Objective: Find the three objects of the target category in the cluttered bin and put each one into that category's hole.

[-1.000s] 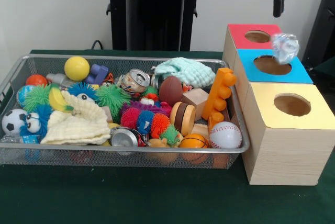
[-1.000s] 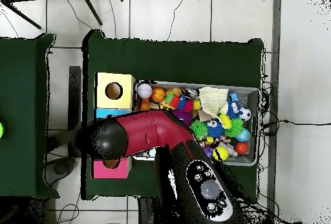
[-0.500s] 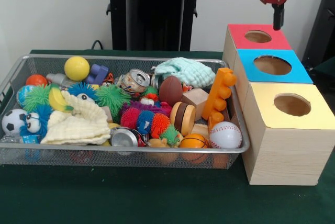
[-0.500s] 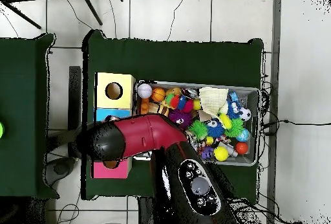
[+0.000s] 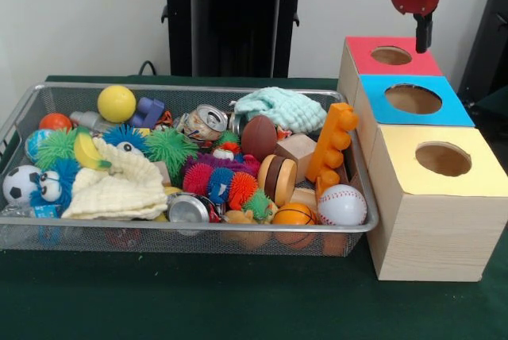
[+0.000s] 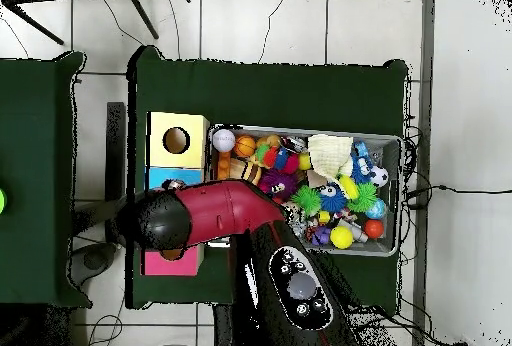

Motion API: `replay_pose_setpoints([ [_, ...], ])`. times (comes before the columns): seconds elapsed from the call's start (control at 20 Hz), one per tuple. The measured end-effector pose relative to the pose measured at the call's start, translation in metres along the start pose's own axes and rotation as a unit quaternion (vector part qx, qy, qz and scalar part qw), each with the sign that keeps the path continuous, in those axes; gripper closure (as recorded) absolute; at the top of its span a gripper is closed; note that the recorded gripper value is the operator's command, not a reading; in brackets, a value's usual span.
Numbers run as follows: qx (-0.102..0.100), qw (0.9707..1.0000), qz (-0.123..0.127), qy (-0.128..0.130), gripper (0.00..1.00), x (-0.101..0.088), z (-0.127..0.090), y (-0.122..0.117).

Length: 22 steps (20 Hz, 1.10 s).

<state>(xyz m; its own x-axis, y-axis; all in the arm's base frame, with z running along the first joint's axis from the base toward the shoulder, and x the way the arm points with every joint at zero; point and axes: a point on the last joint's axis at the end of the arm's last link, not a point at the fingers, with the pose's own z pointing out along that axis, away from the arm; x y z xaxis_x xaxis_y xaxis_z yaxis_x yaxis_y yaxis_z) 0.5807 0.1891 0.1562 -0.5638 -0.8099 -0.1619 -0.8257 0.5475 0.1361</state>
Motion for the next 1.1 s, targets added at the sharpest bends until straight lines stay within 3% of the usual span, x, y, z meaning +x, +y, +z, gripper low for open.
replay_pose_setpoints([
  [0.45, 0.007, 0.9996, 0.026, 0.004, 1.00, 0.017, -0.011, -0.019],
  [0.75, 0.013, 0.9987, 0.045, 0.020, 1.00, 0.043, -0.013, -0.041],
  [1.1, 0.040, 0.9969, 0.057, 0.036, 1.00, 0.085, -0.009, -0.086],
])
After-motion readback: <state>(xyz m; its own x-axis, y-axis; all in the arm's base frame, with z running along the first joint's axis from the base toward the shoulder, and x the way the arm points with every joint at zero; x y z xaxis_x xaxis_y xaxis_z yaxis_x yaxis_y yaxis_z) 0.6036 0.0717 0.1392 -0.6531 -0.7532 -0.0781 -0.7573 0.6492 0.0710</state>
